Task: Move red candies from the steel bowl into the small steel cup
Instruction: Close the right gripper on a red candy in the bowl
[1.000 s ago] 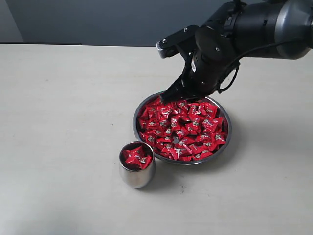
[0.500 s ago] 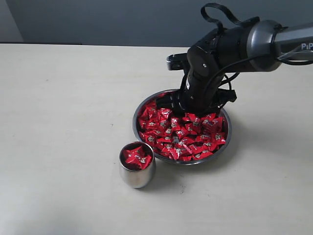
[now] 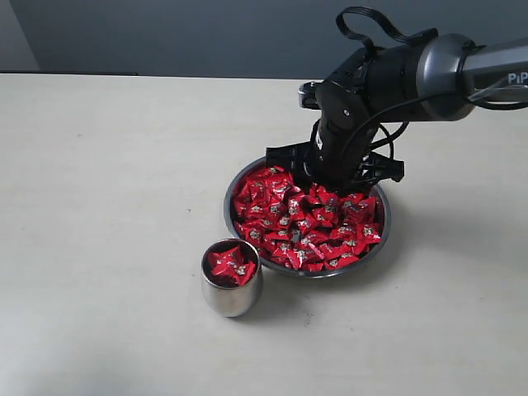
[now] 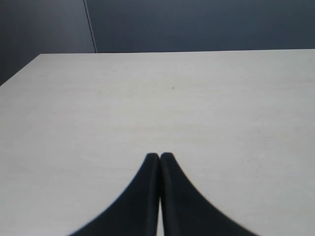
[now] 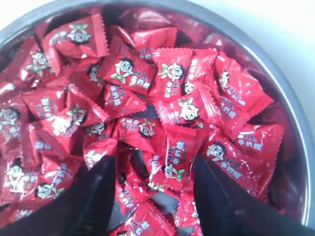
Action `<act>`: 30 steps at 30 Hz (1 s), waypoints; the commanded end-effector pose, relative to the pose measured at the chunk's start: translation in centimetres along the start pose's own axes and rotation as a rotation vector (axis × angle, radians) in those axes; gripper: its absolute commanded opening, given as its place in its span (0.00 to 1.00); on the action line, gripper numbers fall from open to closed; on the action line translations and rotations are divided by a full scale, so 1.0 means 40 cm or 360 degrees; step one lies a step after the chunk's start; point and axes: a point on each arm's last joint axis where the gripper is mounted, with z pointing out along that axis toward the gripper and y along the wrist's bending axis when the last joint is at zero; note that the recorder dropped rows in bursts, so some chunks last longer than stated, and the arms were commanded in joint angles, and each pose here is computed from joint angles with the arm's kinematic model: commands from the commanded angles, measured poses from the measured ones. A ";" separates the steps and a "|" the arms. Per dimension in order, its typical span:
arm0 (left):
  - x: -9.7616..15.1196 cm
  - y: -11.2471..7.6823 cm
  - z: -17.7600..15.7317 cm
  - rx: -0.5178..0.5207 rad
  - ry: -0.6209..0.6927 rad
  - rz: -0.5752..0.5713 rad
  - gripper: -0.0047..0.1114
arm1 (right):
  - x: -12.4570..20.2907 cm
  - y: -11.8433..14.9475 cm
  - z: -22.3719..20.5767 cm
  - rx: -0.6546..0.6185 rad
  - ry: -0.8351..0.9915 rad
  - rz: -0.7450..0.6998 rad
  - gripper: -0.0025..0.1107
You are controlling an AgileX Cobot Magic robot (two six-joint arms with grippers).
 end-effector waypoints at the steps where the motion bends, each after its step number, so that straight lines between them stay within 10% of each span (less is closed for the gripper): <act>1: 0.001 -0.001 0.000 0.0010 -0.0017 -0.0010 0.04 | -0.007 -0.018 0.002 0.0038 0.0019 0.0134 0.44; 30: 0.001 -0.001 0.000 0.0010 -0.0017 -0.0010 0.04 | -0.096 -0.008 -0.009 0.0121 0.0266 0.0237 0.44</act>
